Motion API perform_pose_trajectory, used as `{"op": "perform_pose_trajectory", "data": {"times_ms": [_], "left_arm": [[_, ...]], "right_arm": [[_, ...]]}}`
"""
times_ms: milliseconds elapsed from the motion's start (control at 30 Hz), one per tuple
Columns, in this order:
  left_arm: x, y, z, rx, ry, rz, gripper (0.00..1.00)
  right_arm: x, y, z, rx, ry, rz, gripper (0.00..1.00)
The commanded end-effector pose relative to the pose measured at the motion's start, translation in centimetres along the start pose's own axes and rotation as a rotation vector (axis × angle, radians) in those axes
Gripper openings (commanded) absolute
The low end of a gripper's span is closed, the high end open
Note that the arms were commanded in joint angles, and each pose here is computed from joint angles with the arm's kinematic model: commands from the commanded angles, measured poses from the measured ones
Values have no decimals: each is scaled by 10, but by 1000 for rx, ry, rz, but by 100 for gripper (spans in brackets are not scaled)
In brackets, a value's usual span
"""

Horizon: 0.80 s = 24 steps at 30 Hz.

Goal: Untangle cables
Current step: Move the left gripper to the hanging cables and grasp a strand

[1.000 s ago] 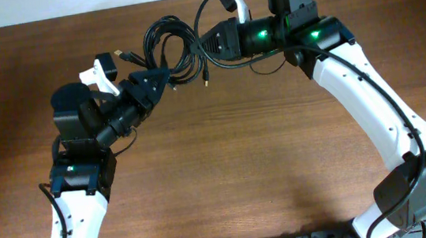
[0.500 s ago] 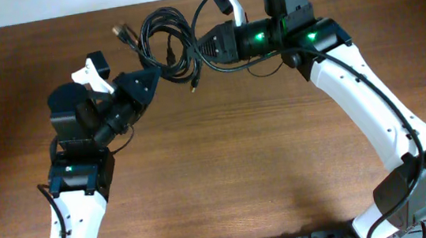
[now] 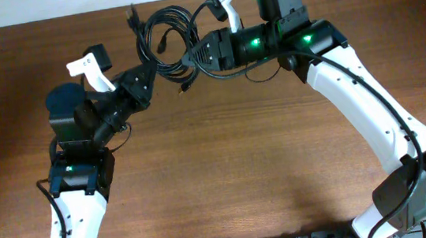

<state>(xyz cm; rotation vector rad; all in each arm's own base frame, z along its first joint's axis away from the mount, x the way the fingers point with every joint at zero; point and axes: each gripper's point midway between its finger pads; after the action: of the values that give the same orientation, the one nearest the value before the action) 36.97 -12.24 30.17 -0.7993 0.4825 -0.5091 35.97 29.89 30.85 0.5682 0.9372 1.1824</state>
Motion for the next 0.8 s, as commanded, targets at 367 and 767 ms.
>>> {"op": "perform_pose_trajectory", "data": {"times_ms": [367, 767], "left_arm": [[-5, -8, 12, 333, -31, -26, 0], [-11, -26, 0, 533, 30, -170, 0]], "right_arm": [[-5, -28, -9, -119, 14, -216, 64], [-44, -49, -13, -148, 38, -200, 63]]}}
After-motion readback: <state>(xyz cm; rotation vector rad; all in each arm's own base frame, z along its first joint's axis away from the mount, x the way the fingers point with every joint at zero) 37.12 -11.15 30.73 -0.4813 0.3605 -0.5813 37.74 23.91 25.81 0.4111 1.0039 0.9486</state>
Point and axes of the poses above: each gripper's point midway between its finger pads, its own x axis out along the fingers, its own y axis along the line the jaws close on, z = x × y, and after that the axes turned 4 degrees about -x, right-handed
